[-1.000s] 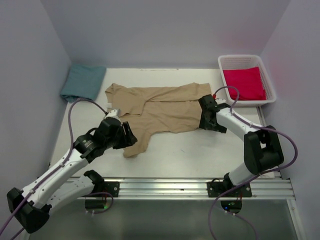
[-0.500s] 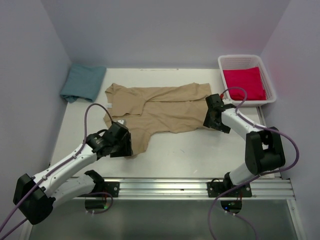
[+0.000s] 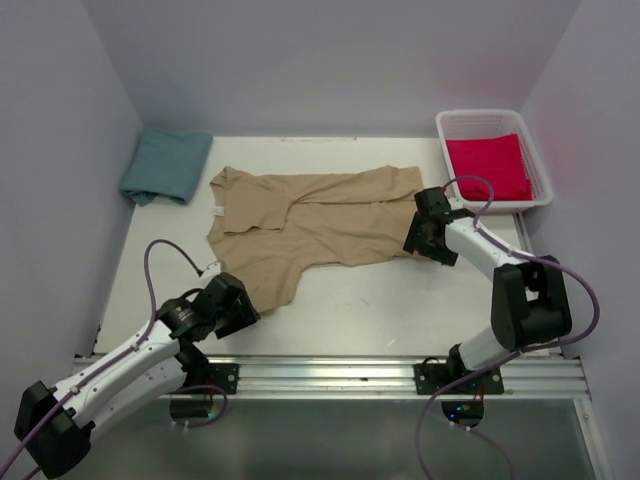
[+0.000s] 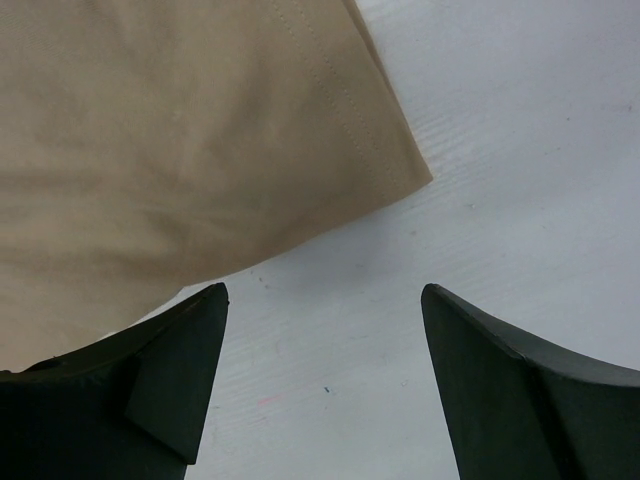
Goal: Fold and stack the t-shirts
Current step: Grap the side of the flattened tshirt closest away from the robot with both arms
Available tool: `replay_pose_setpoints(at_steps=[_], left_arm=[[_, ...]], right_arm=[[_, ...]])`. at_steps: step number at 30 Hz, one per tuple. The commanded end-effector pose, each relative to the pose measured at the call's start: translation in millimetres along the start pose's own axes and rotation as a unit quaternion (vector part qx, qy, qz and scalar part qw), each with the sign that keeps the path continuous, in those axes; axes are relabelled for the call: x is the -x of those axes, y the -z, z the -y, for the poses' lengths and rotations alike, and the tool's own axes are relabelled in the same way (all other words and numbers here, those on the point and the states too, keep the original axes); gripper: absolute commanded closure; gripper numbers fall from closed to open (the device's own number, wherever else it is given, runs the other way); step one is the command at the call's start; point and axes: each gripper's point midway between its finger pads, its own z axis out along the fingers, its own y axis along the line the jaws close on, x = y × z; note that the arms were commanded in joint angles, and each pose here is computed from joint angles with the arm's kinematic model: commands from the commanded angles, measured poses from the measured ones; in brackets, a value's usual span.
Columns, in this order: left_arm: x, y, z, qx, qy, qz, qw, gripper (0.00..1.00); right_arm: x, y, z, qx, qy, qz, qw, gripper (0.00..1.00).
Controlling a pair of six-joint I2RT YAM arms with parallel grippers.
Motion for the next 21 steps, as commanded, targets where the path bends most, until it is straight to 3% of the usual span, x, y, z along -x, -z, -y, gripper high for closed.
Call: replay_pose_setpoints(at_steps=[1,10,21], left_arm=[[15.4,-8.3,10.4,-0.013,0.079,0.045,0.996,0.37],[32.8,-29.6,-1.2,-0.016,0.133,0.124,0.983,0.37],[32.5,-36.5,9.1,-0.071,0.158,0.133,0.976,0.37]], right_arm=[[9.5,9.0,-6.3,0.030,-0.004,0.021,0.999,0.18],[8.6,10.7,-8.4,0.043,-0.002,0.024,0.999,0.19],[8.8,11.7,-6.4,0.041,-0.003,0.025,0.999,0.21]])
